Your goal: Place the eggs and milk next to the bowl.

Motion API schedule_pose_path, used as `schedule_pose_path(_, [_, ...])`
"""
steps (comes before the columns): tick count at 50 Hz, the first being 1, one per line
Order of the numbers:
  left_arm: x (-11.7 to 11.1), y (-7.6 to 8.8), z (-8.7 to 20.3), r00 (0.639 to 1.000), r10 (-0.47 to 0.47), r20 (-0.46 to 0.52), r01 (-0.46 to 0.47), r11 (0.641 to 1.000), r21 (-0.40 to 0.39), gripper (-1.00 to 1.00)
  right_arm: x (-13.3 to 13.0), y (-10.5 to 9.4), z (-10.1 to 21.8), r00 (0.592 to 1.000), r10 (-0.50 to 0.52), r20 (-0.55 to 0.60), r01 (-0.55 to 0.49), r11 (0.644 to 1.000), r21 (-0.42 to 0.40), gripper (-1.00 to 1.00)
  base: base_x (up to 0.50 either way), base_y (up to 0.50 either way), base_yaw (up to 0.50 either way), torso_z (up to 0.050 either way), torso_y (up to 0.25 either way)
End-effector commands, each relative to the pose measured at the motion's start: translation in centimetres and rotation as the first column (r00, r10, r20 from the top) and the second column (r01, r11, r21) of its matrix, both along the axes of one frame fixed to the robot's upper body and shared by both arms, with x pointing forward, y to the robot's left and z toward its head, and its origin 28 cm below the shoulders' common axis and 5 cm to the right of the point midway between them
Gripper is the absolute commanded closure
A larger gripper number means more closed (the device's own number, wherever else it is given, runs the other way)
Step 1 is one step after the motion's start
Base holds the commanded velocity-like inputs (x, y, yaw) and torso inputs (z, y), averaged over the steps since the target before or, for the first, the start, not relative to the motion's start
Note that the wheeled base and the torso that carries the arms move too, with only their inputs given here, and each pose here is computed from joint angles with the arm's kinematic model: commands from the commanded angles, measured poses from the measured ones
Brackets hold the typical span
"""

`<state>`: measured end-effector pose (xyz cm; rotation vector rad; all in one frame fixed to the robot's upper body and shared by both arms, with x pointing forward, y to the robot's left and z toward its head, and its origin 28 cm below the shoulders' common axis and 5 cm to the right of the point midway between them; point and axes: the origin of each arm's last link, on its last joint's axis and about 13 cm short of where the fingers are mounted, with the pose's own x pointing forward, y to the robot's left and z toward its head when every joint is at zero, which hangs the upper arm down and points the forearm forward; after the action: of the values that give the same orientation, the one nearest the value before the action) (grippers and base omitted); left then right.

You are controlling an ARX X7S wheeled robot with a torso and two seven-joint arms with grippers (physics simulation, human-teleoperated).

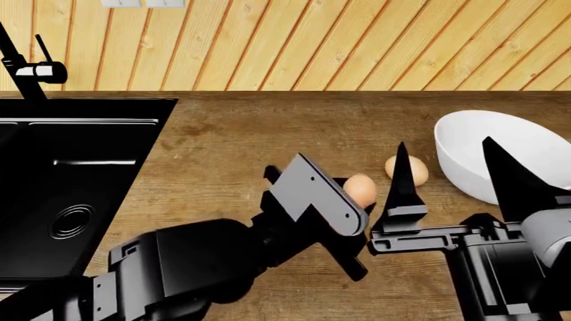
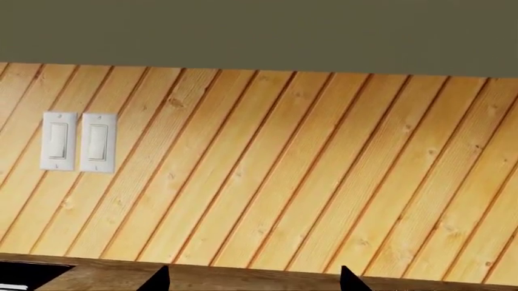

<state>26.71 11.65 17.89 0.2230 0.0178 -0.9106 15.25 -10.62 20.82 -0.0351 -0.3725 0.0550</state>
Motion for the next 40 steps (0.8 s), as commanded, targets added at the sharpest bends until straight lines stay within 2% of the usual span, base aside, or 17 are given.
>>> schedule_pose_path(1, [-0.1, -0.7, -0.2, 0.998, -0.06, -0.01, 0.061, 0.998, 0.017, 1.0, 0.1, 0.0, -0.1, 1.0, 0.001, -0.003, -0.001, 1.0, 0.003, -1.0, 0.0, 0.0, 0.0, 0.0, 0.0])
schedule_pose_path(11, [1.4, -1.7, -0.4, 1.0, -0.003, -0.02, 0.003, 1.0, 0.01, 1.0, 0.2, -0.1, -0.3, 1.0, 0.005, -0.004, -0.005, 1.0, 0.009, -1.0, 0.0, 0.0, 0.0, 0.0, 0.0])
schedule_pose_path(21, [1.9, -2.5, -1.3, 0.998, -0.051, -0.04, 0.053, 0.998, 0.044, 1.0, 0.2, -0.2, -0.5, 1.0, 0.008, -0.002, -0.008, 1.0, 0.016, -1.0, 0.0, 0.0, 0.0, 0.0, 0.0])
schedule_pose_path(28, [1.3, -2.8, -1.8, 0.994, -0.102, -0.031, 0.104, 0.992, 0.076, 1.0, 0.1, -0.2, -0.5, 1.0, 0.006, 0.0, -0.006, 1.0, 0.015, -1.0, 0.0, 0.0, 0.0, 0.0, 0.0])
schedule_pose_path(40, [2.5, -4.0, -1.3, 0.996, -0.09, -0.021, 0.092, 0.994, 0.067, 1.0, 0.2, -0.2, -0.7, 1.0, 0.009, -0.004, -0.009, 1.0, 0.02, -1.0, 0.0, 0.0, 0.0, 0.0, 0.0])
